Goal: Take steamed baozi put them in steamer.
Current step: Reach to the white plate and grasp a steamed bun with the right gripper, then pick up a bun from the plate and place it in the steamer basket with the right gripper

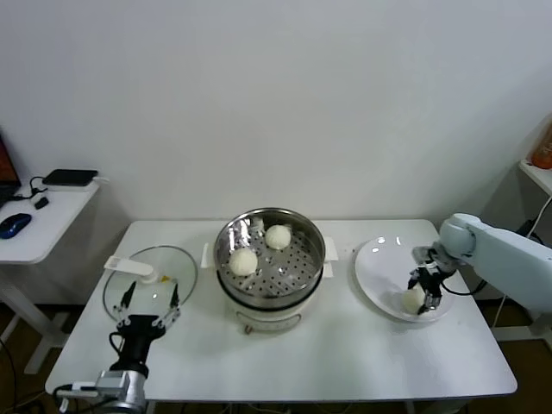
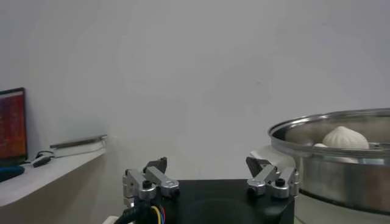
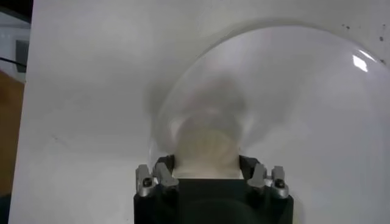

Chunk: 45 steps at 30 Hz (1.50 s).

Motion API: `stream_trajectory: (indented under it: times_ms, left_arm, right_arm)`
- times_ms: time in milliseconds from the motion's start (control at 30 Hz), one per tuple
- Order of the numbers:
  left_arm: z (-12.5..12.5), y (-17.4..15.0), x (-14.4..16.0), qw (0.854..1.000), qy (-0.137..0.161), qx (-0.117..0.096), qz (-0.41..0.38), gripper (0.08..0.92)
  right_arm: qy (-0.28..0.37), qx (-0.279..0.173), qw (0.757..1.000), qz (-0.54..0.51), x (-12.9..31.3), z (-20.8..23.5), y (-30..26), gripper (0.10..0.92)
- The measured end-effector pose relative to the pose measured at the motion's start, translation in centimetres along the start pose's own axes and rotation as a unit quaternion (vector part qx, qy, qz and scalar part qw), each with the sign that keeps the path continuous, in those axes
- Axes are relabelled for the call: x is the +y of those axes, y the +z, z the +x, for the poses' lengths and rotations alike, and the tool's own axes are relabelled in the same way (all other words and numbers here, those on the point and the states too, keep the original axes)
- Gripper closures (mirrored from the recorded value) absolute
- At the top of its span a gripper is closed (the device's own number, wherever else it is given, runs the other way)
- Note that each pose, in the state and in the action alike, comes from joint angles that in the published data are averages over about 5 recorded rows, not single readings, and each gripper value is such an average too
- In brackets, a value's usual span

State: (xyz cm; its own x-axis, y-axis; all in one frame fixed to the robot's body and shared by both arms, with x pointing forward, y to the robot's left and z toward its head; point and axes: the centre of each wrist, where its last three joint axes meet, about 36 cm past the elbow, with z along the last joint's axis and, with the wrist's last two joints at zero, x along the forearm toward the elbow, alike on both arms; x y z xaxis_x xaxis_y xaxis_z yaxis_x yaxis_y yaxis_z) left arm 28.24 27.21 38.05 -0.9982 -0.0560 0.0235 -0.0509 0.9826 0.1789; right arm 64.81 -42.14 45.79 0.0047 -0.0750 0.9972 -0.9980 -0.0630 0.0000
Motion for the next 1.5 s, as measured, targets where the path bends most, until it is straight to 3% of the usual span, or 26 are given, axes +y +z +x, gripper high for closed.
stream_trajectory:
  times_ms: [367, 700, 900, 1100, 1500]
  left_arm:
    - [-0.1, 0.1, 0.1, 1.000, 0.000, 0.001, -0.002, 0.177]
    - [-0.4, -0.2, -0.1, 1.000, 0.003, -0.001, -0.004, 0.177]
    - [-0.2, -0.4, -0.1, 1.000, 0.004, -0.002, -0.008, 0.177]
    - [0.0, -0.5, -0.1, 1.000, 0.004, 0.000, -0.011, 0.177]
    - [0.4, -0.9, 0.2, 1.000, 0.003, -0.001, -0.015, 0.177]
  right_arm:
    - [0.010, -0.010, 0.999, 0.036, -0.9, 2.8, -1.6, 0.352]
    - [0.052, 0.013, 0.974, 0.221, -3.1, 11.8, -9.4, 0.352]
    - [0.088, 0.043, 0.929, 0.356, -3.0, 17.9, -15.4, 0.352]
    - [0.112, 0.069, 0.870, 0.476, -1.9, 21.7, -21.6, 0.352]
    - [0.134, 0.115, 0.744, 0.645, 0.8, 23.4, -32.9, 0.352]
